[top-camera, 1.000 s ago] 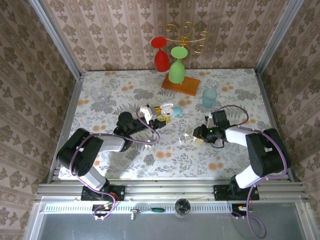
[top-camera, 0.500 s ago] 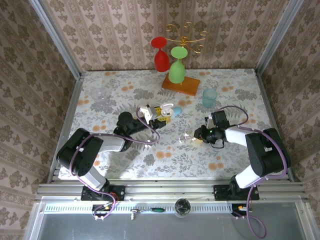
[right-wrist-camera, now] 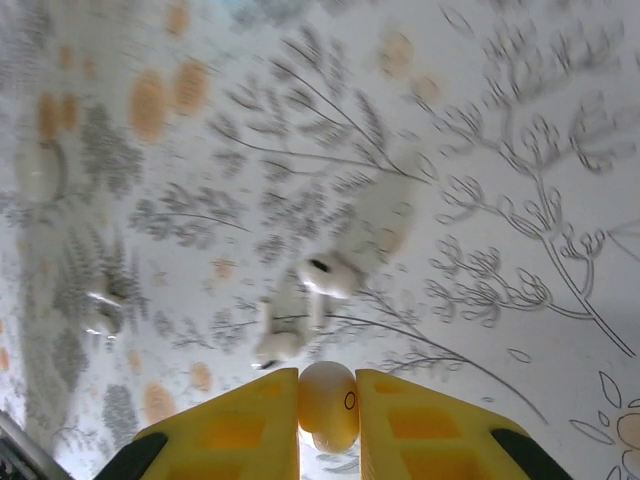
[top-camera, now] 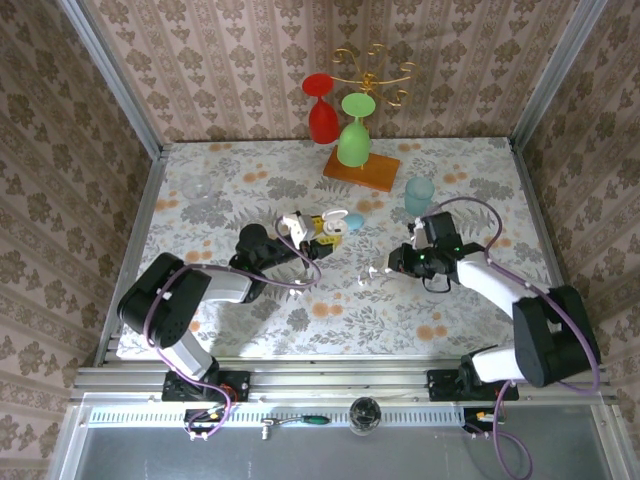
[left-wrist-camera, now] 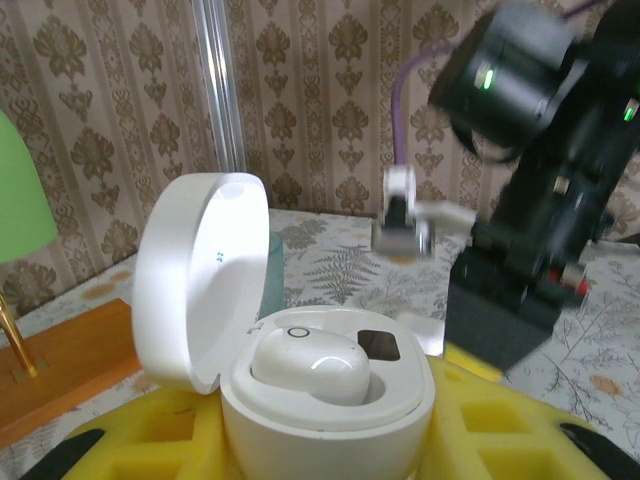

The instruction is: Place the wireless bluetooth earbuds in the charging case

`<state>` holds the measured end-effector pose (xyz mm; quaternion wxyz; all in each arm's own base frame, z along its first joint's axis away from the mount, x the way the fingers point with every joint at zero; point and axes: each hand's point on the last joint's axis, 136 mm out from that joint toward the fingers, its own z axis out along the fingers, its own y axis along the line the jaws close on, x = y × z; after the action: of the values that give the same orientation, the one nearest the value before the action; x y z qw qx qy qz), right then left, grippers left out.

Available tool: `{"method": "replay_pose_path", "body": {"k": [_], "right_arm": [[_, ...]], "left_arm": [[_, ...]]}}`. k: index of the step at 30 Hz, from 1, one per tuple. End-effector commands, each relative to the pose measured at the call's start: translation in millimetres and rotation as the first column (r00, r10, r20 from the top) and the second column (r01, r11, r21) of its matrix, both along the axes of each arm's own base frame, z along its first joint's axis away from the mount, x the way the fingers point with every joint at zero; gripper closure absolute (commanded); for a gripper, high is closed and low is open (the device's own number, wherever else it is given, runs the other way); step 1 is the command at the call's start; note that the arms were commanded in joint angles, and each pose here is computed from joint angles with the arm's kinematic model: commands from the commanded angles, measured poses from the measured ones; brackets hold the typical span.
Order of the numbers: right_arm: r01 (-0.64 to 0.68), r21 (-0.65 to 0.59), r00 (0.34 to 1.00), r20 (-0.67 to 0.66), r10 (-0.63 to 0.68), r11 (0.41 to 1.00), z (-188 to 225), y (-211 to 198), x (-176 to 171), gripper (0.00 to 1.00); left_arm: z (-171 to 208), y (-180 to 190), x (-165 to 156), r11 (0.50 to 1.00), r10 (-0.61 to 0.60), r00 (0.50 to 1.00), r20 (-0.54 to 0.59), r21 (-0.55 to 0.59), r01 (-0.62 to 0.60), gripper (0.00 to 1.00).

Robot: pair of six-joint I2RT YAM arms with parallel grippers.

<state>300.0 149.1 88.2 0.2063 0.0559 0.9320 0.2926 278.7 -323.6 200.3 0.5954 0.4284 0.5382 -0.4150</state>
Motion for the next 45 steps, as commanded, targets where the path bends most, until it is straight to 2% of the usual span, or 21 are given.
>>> {"method": "replay_pose_path", "body": {"k": [1,9,17,28,45], "right_arm": [[-0.058,-0.059,0.995,0.075,0.062,0.997,33.1,0.7,-2.8,0.79],[-0.198,-0.117,0.939,0.261,0.223,0.973,111.9,34.3,-7.1,0.79],[-0.321,-0.217,0.851,0.36,0.382,0.922,148.8,76.0,-3.1,0.79],[-0.399,-0.298,0.813,0.322,0.485,0.867,140.6,98.4,6.5,0.79],[-0.436,-0.299,0.827,0.24,0.509,0.849,101.6,105.1,8.9,0.79]], "left_arm": [[-4.5,1.1,-0.7,1.0,-0.024,0.999,0.022,0.005,0.024,0.69],[-17.3,-1.7,-14.9,0.994,-0.107,0.994,-0.031,0.02,0.108,0.69],[-19.6,-4.6,-29.3,0.98,-0.196,0.979,-0.059,0.018,0.197,0.69],[-12.9,-6.5,-30.4,0.98,-0.197,0.979,-0.06,0.004,0.197,0.69],[-6.6,-11.0,-28.9,0.979,-0.202,0.978,-0.053,-0.007,0.201,0.69]]}}
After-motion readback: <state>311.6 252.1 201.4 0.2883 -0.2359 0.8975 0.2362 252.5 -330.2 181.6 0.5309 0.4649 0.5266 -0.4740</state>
